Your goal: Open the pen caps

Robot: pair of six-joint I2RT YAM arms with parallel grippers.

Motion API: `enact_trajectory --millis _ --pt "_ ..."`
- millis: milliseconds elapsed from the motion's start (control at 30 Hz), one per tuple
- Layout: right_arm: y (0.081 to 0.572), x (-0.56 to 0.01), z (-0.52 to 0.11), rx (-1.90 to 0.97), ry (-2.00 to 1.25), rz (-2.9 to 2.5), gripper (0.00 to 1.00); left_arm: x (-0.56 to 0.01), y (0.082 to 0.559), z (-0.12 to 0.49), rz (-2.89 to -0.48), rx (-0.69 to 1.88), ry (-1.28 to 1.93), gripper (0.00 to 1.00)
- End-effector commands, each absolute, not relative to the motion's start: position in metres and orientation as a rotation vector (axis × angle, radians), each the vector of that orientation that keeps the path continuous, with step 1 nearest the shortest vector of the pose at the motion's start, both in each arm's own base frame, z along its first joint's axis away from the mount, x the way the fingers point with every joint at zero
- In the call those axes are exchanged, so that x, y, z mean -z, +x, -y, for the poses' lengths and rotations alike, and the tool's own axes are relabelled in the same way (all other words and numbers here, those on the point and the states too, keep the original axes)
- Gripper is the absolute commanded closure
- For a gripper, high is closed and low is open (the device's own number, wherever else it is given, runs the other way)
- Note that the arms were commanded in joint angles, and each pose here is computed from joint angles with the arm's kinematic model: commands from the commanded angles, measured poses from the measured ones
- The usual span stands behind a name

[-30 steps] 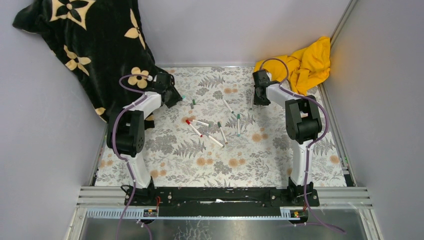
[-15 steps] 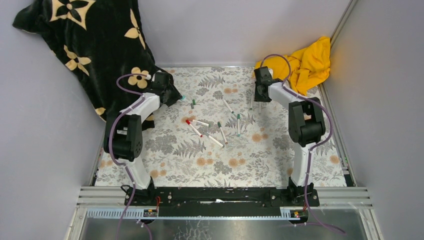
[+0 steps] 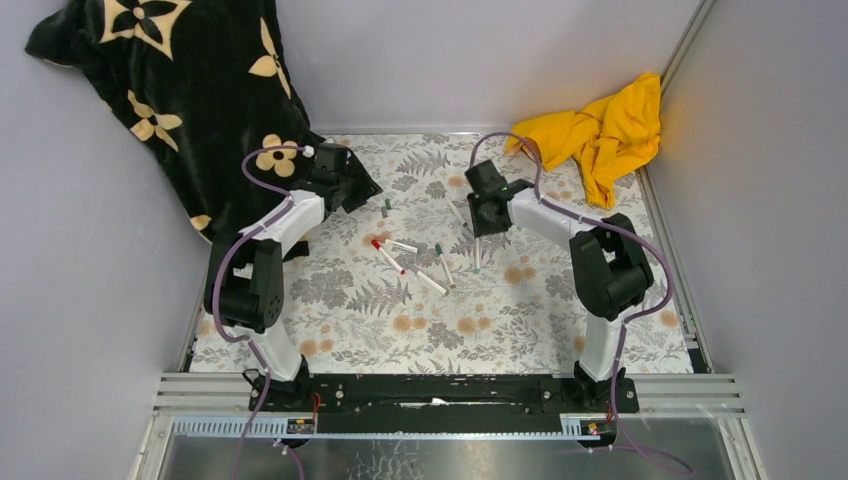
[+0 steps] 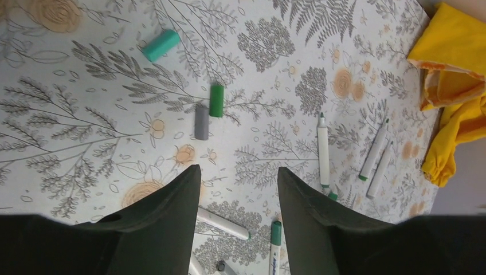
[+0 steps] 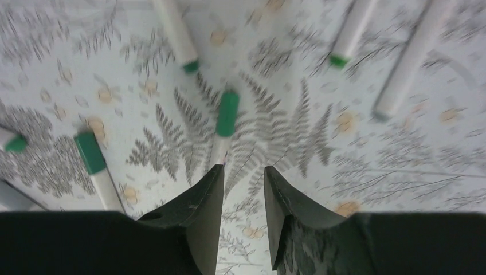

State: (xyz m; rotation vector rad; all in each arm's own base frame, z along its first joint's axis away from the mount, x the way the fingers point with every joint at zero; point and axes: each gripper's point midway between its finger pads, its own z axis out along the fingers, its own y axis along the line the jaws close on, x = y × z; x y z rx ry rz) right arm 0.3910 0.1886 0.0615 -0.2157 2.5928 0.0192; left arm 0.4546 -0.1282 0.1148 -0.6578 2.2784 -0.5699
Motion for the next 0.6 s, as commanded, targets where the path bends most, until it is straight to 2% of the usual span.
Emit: enact_trajectory --millis 0,567 --pt "0.365 -0.067 -0.206 -0.106 -0.221 -2.607 0.61 -0.14 0.457 0.143 -2.207 0.656 -0.617 0.41" --pt "0.334 -0.021 -0.219 -0.058 -0.266 -2.706 0.61 -0.148 0.45 0.152 -2.187 0.69 -0.598 0.41"
